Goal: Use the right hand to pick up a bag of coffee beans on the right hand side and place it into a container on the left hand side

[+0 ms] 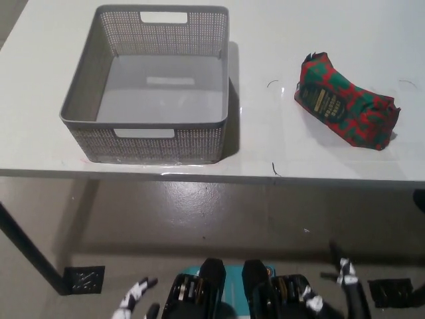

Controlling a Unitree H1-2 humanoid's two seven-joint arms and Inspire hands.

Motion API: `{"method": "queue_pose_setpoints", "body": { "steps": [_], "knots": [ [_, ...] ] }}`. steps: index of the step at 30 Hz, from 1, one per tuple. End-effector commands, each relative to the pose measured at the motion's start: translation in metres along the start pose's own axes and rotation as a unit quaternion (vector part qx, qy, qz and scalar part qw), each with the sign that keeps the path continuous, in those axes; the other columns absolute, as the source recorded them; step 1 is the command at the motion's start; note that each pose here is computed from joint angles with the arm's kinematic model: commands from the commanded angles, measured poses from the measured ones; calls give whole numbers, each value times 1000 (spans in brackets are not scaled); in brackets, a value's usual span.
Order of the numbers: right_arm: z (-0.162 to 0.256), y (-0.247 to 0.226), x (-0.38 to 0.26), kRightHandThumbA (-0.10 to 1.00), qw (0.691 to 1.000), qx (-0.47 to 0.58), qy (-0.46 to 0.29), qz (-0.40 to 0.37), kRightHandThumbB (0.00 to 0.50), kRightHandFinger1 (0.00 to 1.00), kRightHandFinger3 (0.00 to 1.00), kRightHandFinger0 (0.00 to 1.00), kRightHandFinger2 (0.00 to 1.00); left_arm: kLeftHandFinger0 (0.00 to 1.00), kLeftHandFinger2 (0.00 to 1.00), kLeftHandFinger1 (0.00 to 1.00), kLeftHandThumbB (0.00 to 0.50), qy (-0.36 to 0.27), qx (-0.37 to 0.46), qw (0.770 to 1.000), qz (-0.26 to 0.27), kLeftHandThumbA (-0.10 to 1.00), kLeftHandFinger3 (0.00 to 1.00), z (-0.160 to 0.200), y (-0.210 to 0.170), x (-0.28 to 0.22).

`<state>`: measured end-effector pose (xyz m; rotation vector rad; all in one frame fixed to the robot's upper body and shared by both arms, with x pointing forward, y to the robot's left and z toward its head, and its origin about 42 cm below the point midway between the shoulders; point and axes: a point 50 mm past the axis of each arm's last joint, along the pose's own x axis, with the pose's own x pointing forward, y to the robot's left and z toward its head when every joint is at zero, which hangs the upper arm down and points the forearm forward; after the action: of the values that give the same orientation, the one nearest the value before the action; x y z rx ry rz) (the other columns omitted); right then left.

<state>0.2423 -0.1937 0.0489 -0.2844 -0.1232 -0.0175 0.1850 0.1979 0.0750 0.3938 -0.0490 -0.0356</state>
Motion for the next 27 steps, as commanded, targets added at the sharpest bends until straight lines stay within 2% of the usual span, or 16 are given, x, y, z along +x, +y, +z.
{"method": "queue_pose_setpoints", "body": {
  "steps": [1,5,8,11,12,14,15,16,18,21,23,25,27],
  "knots": [
    [31,-20,48,831,998,-4,-63,-15,500,956,1000,758,1000,1000,1000,1000,340,-51,-14,998,15,1000,1000,14,7,30],
    [48,-31,81,845,995,-23,-90,-29,500,904,1000,702,994,1000,1000,1000,338,-64,-17,998,12,1000,1000,16,10,50],
    [69,-44,102,886,990,-50,-127,-45,500,854,1000,631,958,1000,1000,1000,367,-66,-10,998,3,1000,1000,20,13,61],
    [90,-58,120,905,984,-67,-154,-58,500,866,1000,600,1000,1000,1000,1000,404,-58,-12,998,-5,1000,1000,20,15,66],
    [101,-65,124,904,982,-77,-162,-59,500,910,1000,638,1000,1000,1000,1000,411,-55,-9,998,-7,1000,1000,19,16,64],
    [119,-74,131,906,977,-94,-180,-63,500,931,1000,630,1000,1000,1000,1000,418,-47,-4,999,-7,1000,1000,17,18,58],
    [131,-81,138,933,972,-115,-193,-71,500,1000,1000,754,1000,1000,1000,1000,413,-44,-5,999,-7,1000,1000,16,19,55],
    [149,-90,147,912,967,-123,-208,-77,500,1000,1000,842,1000,1000,1000,1000,409,-40,-4,999,-5,1000,1000,13,20,50],
    [186,-104,164,966,958,-158,-226,-81,500,1000,1000,1000,1000,1000,1000,1000,407,-38,4,999,-3,1000,1000,8,21,41],
    [245,-113,172,935,945,-209,-241,-74,500,1000,1000,1000,1000,1000,1000,1000,422,-34,12,999,-1,1000,1000,1,24,33],
    [293,-116,182,800,928,-260,-256,-67,498,1000,1000,1000,1000,1000,1000,1000,434,-32,12,999,4,1000,1000,-3,24,28],
    [325,-120,206,737,918,-306,-245,-63,461,1000,1000,1000,1000,1000,1000,1000,439,-30,12,999,6,1000,1000,-7,25,24],
    [344,-129,236,761,908,-348,-226,-64,495,1000,1000,1000,1000,1000,1000,1000,446,-28,3,1000,6,1000,1000,-8,26,22]
  ]
}}
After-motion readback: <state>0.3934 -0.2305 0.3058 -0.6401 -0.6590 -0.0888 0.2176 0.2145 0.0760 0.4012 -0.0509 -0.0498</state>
